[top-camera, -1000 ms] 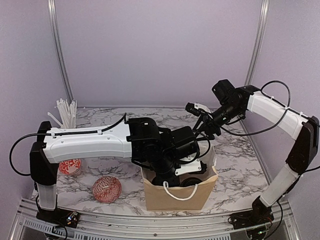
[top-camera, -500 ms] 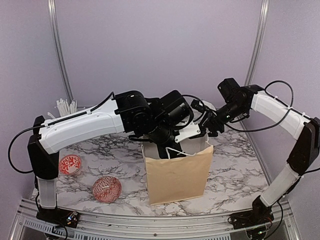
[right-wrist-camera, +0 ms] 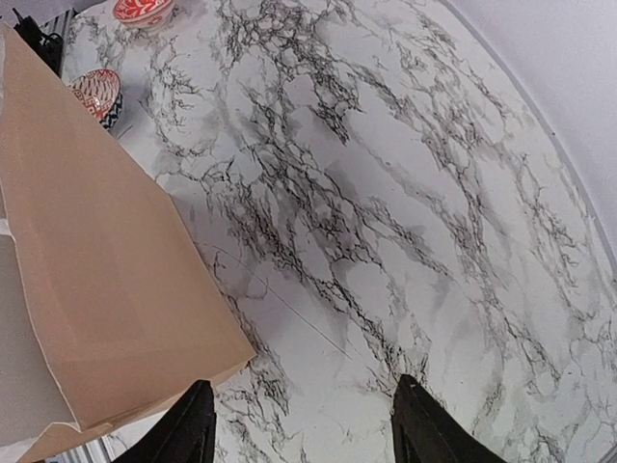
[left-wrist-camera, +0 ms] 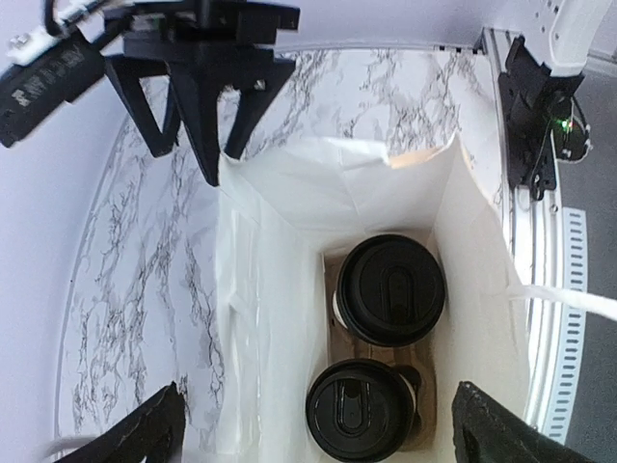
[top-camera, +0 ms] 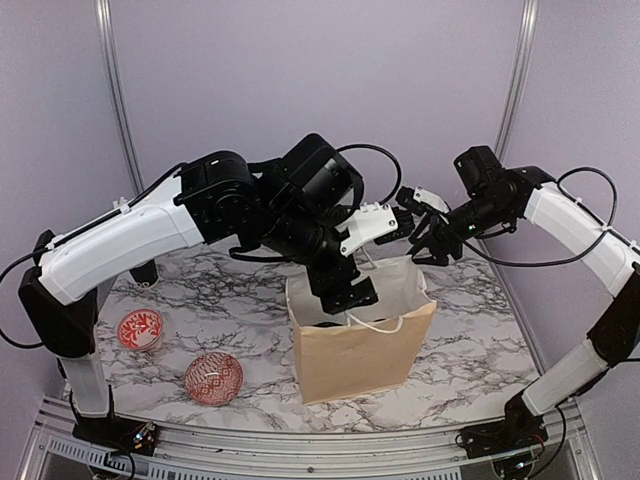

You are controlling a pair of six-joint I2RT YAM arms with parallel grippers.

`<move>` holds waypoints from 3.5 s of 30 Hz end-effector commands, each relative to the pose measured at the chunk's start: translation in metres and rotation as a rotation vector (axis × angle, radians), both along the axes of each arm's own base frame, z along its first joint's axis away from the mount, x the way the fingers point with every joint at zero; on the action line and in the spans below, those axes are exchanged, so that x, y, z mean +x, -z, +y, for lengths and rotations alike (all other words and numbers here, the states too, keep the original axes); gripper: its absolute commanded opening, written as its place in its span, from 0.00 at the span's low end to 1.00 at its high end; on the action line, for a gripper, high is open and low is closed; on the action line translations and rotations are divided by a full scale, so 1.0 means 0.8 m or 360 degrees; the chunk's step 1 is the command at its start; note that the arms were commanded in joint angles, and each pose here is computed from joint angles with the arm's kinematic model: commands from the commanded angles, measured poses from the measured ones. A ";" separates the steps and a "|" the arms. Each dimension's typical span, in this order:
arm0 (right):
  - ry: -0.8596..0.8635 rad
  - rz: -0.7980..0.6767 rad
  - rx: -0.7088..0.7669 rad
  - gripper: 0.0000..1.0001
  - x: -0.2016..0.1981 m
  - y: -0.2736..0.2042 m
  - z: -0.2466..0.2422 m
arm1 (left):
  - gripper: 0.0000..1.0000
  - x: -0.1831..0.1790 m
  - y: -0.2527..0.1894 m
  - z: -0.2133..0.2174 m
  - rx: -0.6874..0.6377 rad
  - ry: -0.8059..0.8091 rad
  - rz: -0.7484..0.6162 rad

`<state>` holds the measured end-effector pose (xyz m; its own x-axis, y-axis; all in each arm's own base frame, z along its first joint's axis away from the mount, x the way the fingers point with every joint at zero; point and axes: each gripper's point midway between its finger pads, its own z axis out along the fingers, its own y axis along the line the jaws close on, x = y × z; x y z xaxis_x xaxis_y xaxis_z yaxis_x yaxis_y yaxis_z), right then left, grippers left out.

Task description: Pack the takeout coffee

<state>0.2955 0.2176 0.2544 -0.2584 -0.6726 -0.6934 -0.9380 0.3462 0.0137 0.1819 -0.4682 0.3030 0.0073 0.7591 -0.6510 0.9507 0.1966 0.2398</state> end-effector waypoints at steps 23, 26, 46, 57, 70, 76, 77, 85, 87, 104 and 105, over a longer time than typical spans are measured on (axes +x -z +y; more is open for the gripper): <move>0.0260 -0.0205 0.0071 0.60 0.011 -0.032 -0.039 | 0.95 0.024 -0.120 0.151 -0.0500 -0.0603 -0.0014; 0.0394 -0.0283 0.0231 0.59 0.029 -0.055 -0.067 | 0.99 0.059 -0.119 0.219 -0.0454 -0.0972 -0.0229; 0.0648 -0.0389 0.0610 0.71 0.040 0.006 -0.142 | 0.71 0.185 0.028 0.621 -0.0542 -0.2735 -0.0255; 0.0587 -0.0464 0.0557 0.71 0.028 0.008 -0.141 | 0.61 0.227 0.066 0.701 -0.0699 -0.3104 -0.0225; 0.0514 -0.0481 0.0567 0.70 0.017 0.001 -0.135 | 0.59 0.278 0.064 0.744 -0.0689 -0.3178 -0.0298; 0.0505 -0.0486 0.0567 0.70 0.016 0.000 -0.134 | 0.57 0.295 0.072 0.754 -0.0668 -0.3191 -0.0272; 0.0506 -0.0483 0.0566 0.70 0.016 0.001 -0.134 | 0.55 0.298 0.072 0.755 -0.0665 -0.3191 -0.0274; 0.0508 -0.0473 0.0558 0.70 0.018 0.005 -0.134 | 0.46 0.310 0.083 0.760 -0.0619 -0.3196 -0.0246; 0.0510 -0.0464 0.0557 0.69 0.018 0.007 -0.135 | 0.43 0.310 0.087 0.760 -0.0610 -0.3198 -0.0240; 0.0508 -0.0450 0.0553 0.68 0.020 0.010 -0.134 | 0.22 0.308 0.090 0.762 -0.0568 -0.3201 -0.0251; 0.0508 -0.0446 0.0553 0.69 0.019 0.011 -0.134 | 0.21 0.309 0.089 0.763 -0.0568 -0.3200 -0.0252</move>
<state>0.3124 0.1091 0.2444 -0.1857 -0.3101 -0.9324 -0.7647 0.6415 -0.0611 0.4248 0.1369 0.2206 -0.4701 -0.3728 -0.8000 -0.6302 0.7764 0.0086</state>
